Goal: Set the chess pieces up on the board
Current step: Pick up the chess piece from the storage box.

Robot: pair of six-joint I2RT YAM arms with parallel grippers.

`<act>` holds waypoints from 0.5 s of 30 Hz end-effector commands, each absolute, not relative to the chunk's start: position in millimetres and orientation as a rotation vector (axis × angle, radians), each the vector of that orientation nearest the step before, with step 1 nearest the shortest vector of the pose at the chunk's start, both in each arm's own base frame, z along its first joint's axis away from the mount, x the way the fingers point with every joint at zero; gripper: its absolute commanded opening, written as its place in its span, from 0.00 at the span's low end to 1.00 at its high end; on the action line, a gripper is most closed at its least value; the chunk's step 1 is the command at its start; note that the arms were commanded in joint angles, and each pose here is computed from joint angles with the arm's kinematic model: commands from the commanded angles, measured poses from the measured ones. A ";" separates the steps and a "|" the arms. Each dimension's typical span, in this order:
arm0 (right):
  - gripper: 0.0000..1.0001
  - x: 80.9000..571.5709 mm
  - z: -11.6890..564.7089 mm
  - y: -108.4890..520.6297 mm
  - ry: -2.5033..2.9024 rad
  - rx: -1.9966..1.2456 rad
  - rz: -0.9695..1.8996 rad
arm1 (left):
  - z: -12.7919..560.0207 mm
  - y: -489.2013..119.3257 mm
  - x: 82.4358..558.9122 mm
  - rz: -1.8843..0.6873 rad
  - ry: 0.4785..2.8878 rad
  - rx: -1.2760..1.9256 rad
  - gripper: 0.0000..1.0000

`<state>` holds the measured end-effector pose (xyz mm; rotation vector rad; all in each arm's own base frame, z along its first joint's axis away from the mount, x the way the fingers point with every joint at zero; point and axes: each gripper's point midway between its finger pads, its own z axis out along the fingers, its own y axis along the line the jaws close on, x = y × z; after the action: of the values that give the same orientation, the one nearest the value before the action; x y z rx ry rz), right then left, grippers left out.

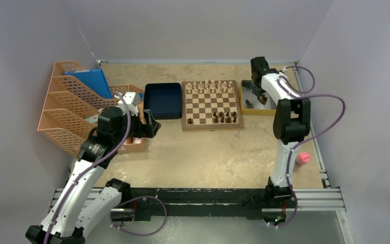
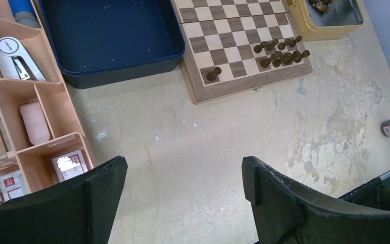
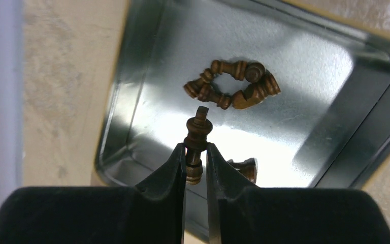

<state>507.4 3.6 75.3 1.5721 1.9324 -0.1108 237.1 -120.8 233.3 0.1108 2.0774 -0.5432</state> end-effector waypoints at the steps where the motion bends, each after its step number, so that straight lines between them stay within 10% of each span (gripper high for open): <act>1: 0.09 516.1 127.1 -9.9 1.869 1.373 -0.093 | 240.6 -125.2 240.2 -0.562 2.050 0.126 0.83; 15: 0.11 497.0 218.9 54.0 1.890 0.507 0.148 | 264.5 -140.6 235.9 -0.672 2.053 0.142 0.80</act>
<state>485.4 11.6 136.0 0.9138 2.0373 -0.0282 232.6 -130.1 231.8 0.1186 2.1105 -0.6087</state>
